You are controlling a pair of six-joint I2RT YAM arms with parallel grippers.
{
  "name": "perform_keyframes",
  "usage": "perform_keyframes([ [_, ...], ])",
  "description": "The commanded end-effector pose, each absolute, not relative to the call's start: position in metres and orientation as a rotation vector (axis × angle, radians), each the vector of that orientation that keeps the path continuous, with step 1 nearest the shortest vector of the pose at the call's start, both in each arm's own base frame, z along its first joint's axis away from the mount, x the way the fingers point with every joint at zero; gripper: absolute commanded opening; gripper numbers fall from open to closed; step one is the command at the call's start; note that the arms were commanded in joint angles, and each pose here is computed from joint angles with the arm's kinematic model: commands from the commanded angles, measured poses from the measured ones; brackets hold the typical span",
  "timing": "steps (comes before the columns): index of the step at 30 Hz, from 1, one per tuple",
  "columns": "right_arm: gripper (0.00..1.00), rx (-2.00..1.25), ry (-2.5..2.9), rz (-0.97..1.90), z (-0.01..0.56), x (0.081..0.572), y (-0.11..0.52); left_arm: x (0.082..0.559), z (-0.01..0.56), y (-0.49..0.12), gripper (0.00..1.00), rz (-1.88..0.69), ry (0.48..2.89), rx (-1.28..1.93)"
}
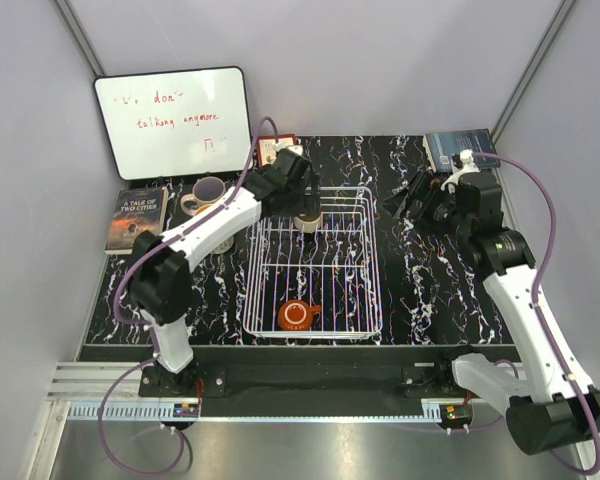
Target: Unload the cups from the dish rack
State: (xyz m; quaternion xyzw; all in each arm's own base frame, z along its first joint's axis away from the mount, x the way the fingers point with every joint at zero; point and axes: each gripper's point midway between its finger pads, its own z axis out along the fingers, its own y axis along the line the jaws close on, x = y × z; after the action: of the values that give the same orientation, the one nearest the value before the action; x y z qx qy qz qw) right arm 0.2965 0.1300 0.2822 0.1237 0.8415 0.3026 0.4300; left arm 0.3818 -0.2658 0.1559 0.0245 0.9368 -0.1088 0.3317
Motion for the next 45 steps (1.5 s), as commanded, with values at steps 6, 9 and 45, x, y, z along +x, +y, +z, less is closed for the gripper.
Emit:
perform_keyframes([
  [6, 0.97, 0.244, 2.048, 0.833, 0.296, 0.276, 0.138, 0.425, 0.139, -0.297, 0.99, -0.233, 2.427, 0.107],
  [9, 0.97, 0.257, 2.075, 0.845, 0.285, 0.272, 0.139, 0.433, 0.126, -0.298, 0.99, -0.2, 2.439, 0.104],
  [45, 0.97, 0.235, 2.041, 0.78, 0.302, 0.282, 0.137, 0.404, 0.278, -0.289, 0.0, -0.358, 2.116, 0.022],
])
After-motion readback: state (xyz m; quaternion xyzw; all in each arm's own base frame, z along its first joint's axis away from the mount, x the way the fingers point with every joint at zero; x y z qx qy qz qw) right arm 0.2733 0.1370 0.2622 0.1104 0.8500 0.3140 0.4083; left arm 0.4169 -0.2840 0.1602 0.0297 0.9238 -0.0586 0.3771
